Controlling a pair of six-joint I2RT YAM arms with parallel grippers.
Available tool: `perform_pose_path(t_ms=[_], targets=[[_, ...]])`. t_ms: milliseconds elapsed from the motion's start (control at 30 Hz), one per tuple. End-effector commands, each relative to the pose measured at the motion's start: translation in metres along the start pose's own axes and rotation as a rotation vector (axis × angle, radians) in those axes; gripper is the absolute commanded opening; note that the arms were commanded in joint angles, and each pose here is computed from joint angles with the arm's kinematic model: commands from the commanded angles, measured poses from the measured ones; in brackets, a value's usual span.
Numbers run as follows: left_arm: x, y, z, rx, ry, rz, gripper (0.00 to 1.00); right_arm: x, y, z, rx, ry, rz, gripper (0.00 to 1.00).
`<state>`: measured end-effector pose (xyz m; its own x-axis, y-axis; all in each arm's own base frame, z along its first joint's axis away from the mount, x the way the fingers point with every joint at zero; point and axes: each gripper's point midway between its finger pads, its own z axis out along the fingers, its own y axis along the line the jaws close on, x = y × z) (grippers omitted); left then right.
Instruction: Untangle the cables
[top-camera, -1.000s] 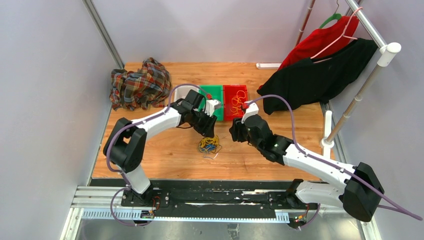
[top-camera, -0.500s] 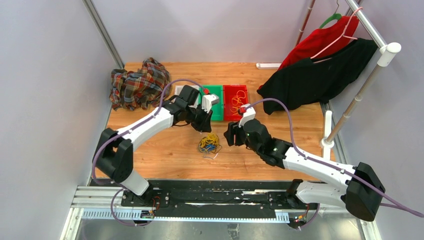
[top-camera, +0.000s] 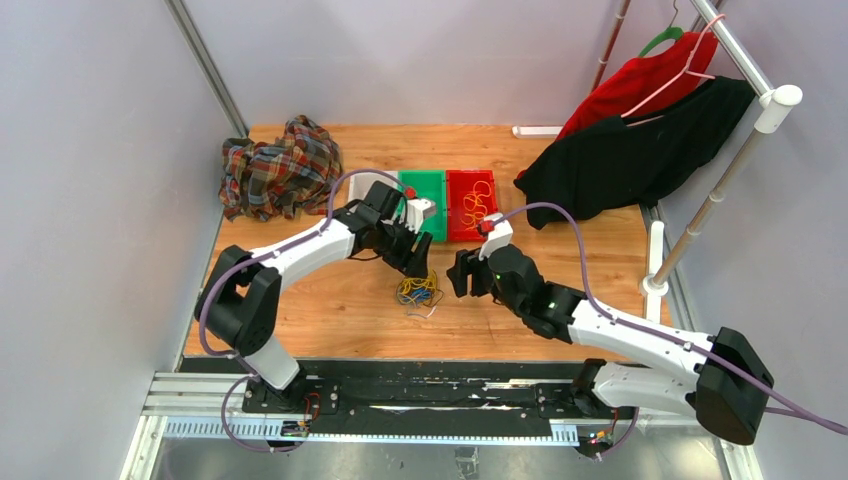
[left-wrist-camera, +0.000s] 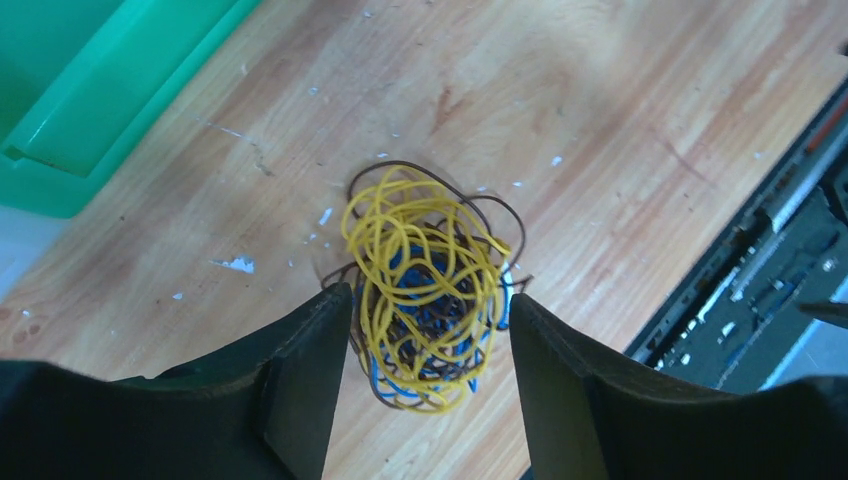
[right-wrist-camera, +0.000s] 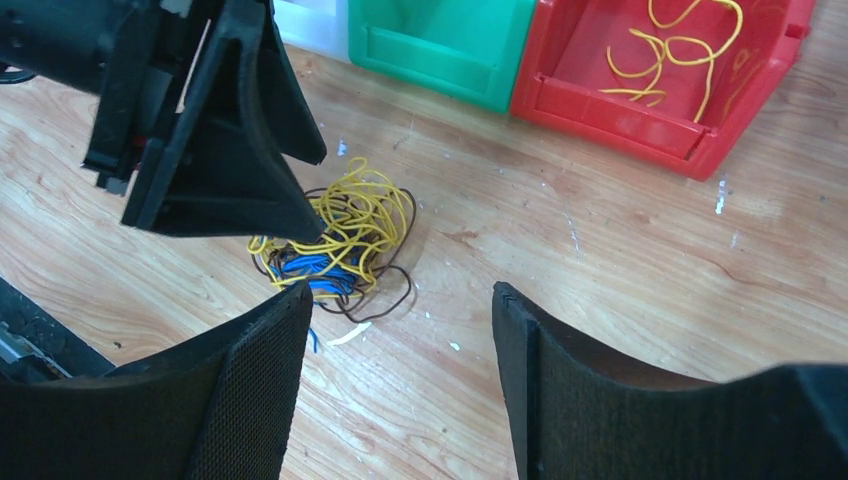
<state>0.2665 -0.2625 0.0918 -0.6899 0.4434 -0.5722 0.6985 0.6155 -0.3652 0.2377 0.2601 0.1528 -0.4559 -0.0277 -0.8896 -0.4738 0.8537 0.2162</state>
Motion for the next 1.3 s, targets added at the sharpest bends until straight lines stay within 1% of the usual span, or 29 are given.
perform_pose_path(t_ms=[0, 100, 333, 433, 500, 600, 700, 733, 833, 933, 1033, 1100, 1267], targets=[[-0.013, 0.008, 0.013, -0.043, -0.040, -0.014, 0.63, 0.002, -0.006, -0.006, 0.025, -0.023, 0.009, 0.65], [-0.019, 0.007, 0.018, -0.025, -0.052, -0.024, 0.59, 0.004, -0.006, -0.007, 0.020, -0.021, 0.008, 0.63], [-0.014, 0.009, 0.028, -0.008, -0.044, -0.026, 0.42, 0.008, -0.007, -0.006, 0.024, -0.010, -0.001, 0.58], [-0.011, 0.009, 0.029, -0.003, -0.034, -0.018, 0.36, 0.007, -0.008, -0.005, 0.029, -0.011, -0.011, 0.55], [-0.009, 0.009, 0.027, -0.005, -0.025, -0.006, 0.31, 0.004, -0.008, -0.006, 0.029, -0.017, -0.024, 0.54], [-0.010, 0.008, 0.021, -0.011, -0.026, 0.017, 0.20, -0.002, -0.007, -0.006, 0.028, -0.030, -0.035, 0.54], [-0.011, 0.005, 0.010, -0.020, -0.026, 0.049, 0.04, -0.005, -0.005, -0.005, 0.025, -0.033, -0.038, 0.54], [-0.013, 0.004, 0.006, -0.020, -0.026, 0.063, 0.01, -0.005, -0.004, -0.004, 0.022, -0.030, -0.039, 0.54], [-0.016, -0.006, -0.008, 0.004, -0.012, 0.103, 0.01, -0.005, 0.004, -0.001, -0.014, -0.027, -0.030, 0.55], [-0.021, -0.022, -0.028, 0.048, -0.024, 0.151, 0.01, -0.007, 0.014, 0.002, -0.055, -0.020, -0.021, 0.57], [-0.024, -0.041, -0.048, 0.108, -0.044, 0.185, 0.01, -0.012, 0.025, 0.004, -0.098, -0.023, -0.009, 0.63], [-0.026, -0.055, -0.063, 0.150, -0.062, 0.200, 0.01, -0.020, 0.034, 0.003, -0.136, -0.030, -0.001, 0.71], [-0.028, -0.085, -0.098, 0.229, -0.099, 0.226, 0.01, -0.035, 0.057, 0.005, -0.224, -0.037, 0.011, 0.73]])
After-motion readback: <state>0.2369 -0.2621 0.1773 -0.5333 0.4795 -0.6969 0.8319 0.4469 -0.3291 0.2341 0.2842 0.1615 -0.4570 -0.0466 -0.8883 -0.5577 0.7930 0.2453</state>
